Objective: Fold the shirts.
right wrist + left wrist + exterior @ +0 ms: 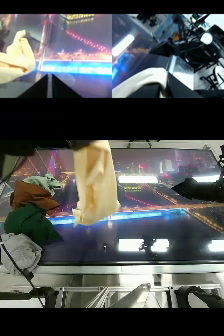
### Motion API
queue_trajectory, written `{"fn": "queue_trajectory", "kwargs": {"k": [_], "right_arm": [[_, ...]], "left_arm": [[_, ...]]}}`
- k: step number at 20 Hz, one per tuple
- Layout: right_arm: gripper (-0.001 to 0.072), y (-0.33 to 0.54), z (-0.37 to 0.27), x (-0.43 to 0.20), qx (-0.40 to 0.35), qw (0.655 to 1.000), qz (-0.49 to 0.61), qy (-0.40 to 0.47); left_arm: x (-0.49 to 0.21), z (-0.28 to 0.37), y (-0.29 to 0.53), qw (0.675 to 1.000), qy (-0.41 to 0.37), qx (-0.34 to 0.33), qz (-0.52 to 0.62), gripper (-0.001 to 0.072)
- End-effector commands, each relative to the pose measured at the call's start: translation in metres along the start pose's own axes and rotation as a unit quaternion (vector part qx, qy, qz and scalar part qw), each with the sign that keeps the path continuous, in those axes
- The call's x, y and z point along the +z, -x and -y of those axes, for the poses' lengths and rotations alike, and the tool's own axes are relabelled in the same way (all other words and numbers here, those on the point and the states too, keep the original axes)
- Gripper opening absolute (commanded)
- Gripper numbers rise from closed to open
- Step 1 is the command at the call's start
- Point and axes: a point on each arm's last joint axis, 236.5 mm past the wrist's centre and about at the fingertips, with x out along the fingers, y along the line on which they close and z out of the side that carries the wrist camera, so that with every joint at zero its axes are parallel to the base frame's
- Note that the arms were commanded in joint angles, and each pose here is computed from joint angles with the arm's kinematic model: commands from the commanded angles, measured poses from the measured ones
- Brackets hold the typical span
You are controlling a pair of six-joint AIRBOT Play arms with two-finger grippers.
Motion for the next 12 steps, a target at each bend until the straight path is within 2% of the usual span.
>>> {"fn": "queue_trajectory", "kwargs": {"k": [1,2,5,8,9,12], "right_arm": [[0.0601,0.002,-0.007,-0.019,0.016,0.999,-0.044,0.003],[0.0631,0.001,-0.009,-0.028,0.023,0.998,-0.064,-0.001],[0.0630,-0.009,-0.004,-0.061,0.030,0.993,-0.113,-0.021],[0.0631,-0.033,0.008,-0.106,0.031,0.984,-0.165,-0.053],[0.0631,-0.045,0.010,-0.124,0.030,0.981,-0.184,-0.060],[0.0630,-0.085,-0.006,-0.167,0.059,0.970,-0.231,-0.055]], "left_arm": [[-0.047,-0.025,-0.018,0.997,0.050,0.027,-0.056,0.0550],[-0.055,-0.040,-0.012,0.995,0.063,0.049,-0.065,0.0719],[-0.088,-0.096,0.031,0.974,0.107,0.160,-0.124,0.0719],[-0.139,-0.154,0.098,0.919,0.168,0.296,-0.200,0.0719],[-0.160,-0.170,0.116,0.900,0.202,0.322,-0.214,0.0718],[-0.224,-0.198,0.129,0.873,0.290,0.320,-0.226,0.0718]]}}
